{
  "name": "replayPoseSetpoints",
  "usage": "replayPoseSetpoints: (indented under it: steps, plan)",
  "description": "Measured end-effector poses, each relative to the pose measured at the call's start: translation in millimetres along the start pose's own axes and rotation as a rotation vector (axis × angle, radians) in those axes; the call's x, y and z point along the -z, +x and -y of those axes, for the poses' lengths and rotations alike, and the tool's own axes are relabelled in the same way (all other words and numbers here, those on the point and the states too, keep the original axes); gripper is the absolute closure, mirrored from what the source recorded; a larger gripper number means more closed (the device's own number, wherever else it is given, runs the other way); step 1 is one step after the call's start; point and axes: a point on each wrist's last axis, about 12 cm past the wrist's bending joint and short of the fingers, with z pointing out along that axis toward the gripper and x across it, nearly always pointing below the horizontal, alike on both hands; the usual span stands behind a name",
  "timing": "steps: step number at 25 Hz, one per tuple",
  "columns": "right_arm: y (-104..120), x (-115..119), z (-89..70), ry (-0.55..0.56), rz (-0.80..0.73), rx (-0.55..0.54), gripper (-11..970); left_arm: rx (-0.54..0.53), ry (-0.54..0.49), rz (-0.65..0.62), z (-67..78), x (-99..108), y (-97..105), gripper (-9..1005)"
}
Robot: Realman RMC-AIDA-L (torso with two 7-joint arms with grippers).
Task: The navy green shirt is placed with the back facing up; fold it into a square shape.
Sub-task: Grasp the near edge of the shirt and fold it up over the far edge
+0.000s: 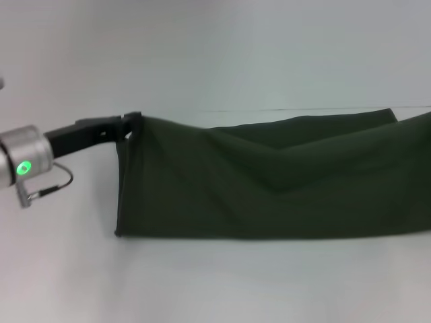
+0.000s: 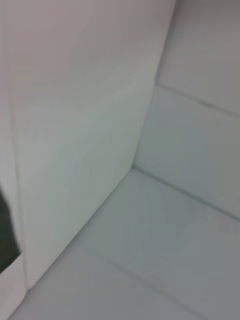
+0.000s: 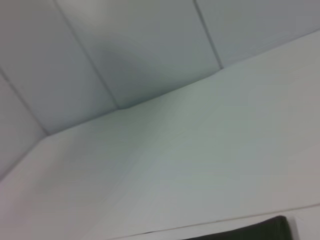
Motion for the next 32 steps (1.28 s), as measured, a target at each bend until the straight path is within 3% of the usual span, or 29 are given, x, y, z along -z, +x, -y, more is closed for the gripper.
replayPoseSetpoints:
  steps: [7, 12, 22, 32]
  plan:
    - [-9.2, -50.7, -17.7, 0.108, -0.017, 0.082, 929, -0.092, -0.155, -0.026, 1.7, -41.5, -16.6, 971]
    - [-14.3, -72.0, -27.8, 0.176, -0.013, 0.134, 929, -0.156, -0.245, -0.035, 5.8, -61.2, -21.5, 970]
    - [-29.2, -82.9, -35.0, 0.224, 0.028, 0.168, 929, -0.216, -0.367, 0.005, 4.7, -72.5, -36.1, 970]
    - [-13.8, -94.2, -41.8, 0.238, 0.023, 0.198, 929, -0.208, -0.395, -0.031, 4.8, -79.4, -21.9, 970]
